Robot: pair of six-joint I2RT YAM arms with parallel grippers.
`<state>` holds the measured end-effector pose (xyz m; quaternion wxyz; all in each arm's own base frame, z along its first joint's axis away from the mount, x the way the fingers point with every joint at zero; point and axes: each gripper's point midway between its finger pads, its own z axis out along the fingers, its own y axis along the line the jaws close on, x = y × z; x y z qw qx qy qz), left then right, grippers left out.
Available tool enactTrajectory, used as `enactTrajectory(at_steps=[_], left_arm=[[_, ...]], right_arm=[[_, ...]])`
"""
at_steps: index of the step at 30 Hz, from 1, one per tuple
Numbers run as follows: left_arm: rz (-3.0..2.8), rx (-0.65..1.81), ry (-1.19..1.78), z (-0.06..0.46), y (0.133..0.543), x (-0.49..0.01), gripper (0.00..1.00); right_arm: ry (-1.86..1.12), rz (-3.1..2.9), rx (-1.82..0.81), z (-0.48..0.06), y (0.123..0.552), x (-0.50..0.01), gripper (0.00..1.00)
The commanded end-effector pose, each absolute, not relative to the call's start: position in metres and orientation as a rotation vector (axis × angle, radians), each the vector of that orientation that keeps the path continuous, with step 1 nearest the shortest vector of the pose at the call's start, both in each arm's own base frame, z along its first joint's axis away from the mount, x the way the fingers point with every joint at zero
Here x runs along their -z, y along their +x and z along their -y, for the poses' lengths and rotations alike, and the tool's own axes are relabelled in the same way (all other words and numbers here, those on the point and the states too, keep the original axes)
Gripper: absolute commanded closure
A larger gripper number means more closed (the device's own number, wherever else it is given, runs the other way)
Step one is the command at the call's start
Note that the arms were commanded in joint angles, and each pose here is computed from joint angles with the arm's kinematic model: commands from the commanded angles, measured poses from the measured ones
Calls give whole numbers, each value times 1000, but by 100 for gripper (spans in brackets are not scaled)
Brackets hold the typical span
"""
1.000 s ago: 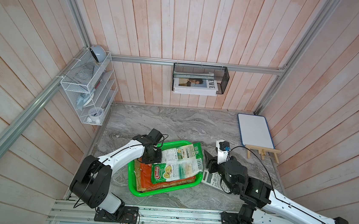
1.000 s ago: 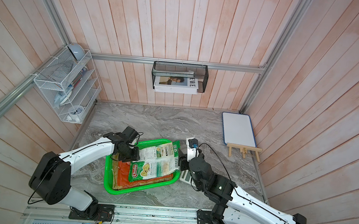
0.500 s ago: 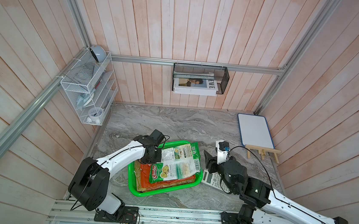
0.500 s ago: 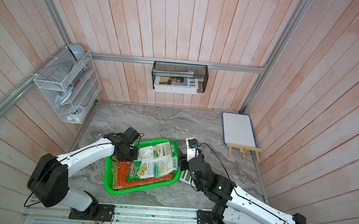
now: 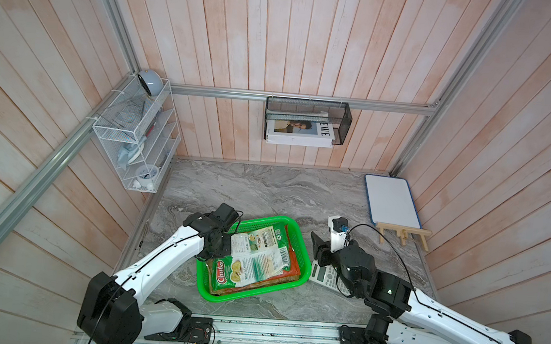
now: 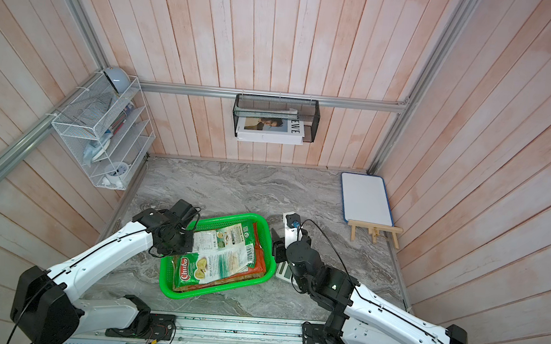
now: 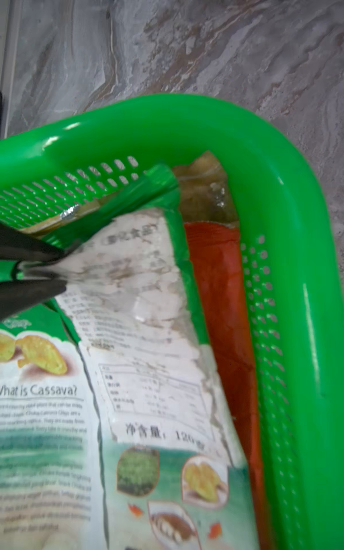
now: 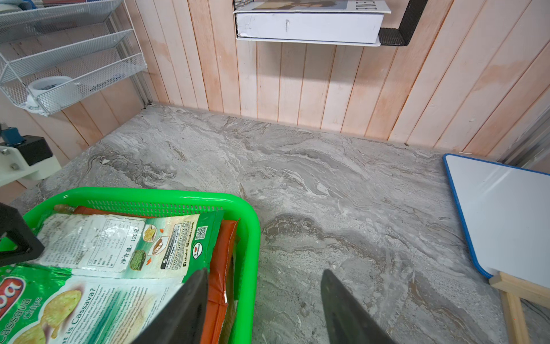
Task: Put the potato chips into the basket
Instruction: Adjust the potato chip in the basket.
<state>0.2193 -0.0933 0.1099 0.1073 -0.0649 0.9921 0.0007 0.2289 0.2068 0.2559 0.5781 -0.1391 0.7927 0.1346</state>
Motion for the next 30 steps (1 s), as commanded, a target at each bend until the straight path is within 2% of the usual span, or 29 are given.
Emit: enactTrajectory(at_steps=[1,3,6,10,12,15,16,20,24,30], left_arm=[[-2891,25,-196,97,228,-117,53],[-2833,41,-192,100,240,-133,45],[-2713,34,-209,95,259,-164,44],[-2464,-26,-337,63,287,-205,44],[-2294,-67,-414,43,305,-221,32],[-2074,-199,-494,15,329,-234,22],[-2018,-243,-520,6,335,-236,22],[-1832,-422,-570,-25,359,-225,22],[-1764,-584,-554,-47,368,-207,22],[-1793,-641,-513,-73,359,-168,22]], right_arm=[[-333,-1843,-319,-211,230,-260,35],[-331,-1841,-318,-211,231,-262,34],[-292,-1857,-321,-206,236,-263,33],[-129,-1916,-365,-183,257,-254,33],[-55,-1925,-341,-162,274,-249,33],[25,-1916,-207,-123,303,-240,29],[74,-1913,-158,-107,312,-238,28],[260,-1907,40,-33,344,-215,26],[430,-1916,212,37,353,-179,24],[431,-1927,300,67,359,-143,23]])
